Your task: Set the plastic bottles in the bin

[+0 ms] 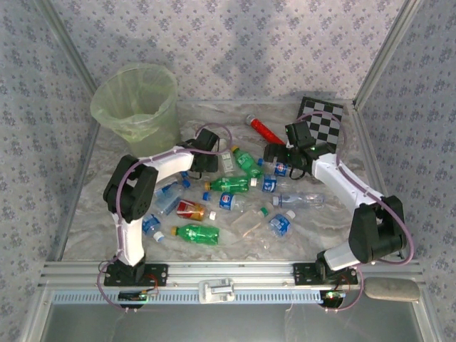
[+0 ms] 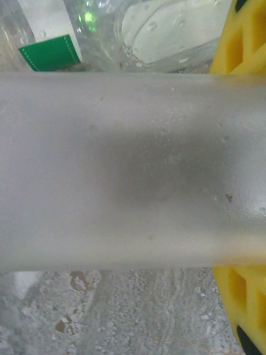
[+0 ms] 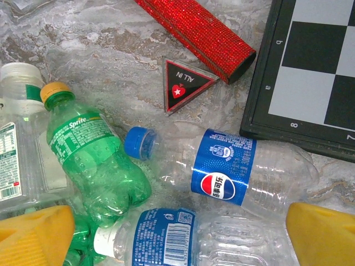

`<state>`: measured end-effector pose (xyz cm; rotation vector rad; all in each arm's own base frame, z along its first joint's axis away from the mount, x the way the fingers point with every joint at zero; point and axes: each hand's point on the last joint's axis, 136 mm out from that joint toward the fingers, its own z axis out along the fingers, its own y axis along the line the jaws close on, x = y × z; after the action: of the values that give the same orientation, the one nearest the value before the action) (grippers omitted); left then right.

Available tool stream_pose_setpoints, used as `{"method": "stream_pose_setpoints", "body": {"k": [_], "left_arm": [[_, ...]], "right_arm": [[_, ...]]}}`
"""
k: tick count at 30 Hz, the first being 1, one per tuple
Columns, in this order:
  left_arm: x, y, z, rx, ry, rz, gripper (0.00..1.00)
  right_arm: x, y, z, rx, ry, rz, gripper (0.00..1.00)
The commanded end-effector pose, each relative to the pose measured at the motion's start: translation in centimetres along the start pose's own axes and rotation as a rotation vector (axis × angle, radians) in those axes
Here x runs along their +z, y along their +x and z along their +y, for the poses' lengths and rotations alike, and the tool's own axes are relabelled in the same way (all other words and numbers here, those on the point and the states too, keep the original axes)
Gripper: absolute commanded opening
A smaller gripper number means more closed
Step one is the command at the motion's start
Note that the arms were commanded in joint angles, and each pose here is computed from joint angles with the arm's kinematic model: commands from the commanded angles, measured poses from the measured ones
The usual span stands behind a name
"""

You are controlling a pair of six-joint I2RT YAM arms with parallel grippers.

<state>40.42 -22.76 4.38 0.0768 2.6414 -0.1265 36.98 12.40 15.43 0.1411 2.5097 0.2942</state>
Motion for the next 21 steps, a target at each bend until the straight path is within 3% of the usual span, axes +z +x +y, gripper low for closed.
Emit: {"method": "stream_pose_setpoints", "body": {"k": [1, 8, 16, 21], "left_arm": [[-1.9, -1.9, -0.6, 0.003, 0.019, -0.067, 0.53], [-8.1, -5.7, -0.7, 0.018, 0.063, -0.229, 0.52], [-21.3, -12.7, -0.9, 0.082, 0.145, -0.548, 0.52], [-28.2, -16.6, 1.5, 0.09, 0.133, -0.691, 0.53]], "right_arm": [[-0.9, -0.3, -0.1, 0.025, -0.008, -0.03, 1.0], [-1.2, -0.7, 0.8, 0.048, -0.064, -0.063, 1.0], [-1.4, -1.6, 1.6, 0.051, -0.111, -0.113, 1.0], [-1.6, -2.0, 1.7, 0.051, -0.124, -0.136, 1.0]]}}
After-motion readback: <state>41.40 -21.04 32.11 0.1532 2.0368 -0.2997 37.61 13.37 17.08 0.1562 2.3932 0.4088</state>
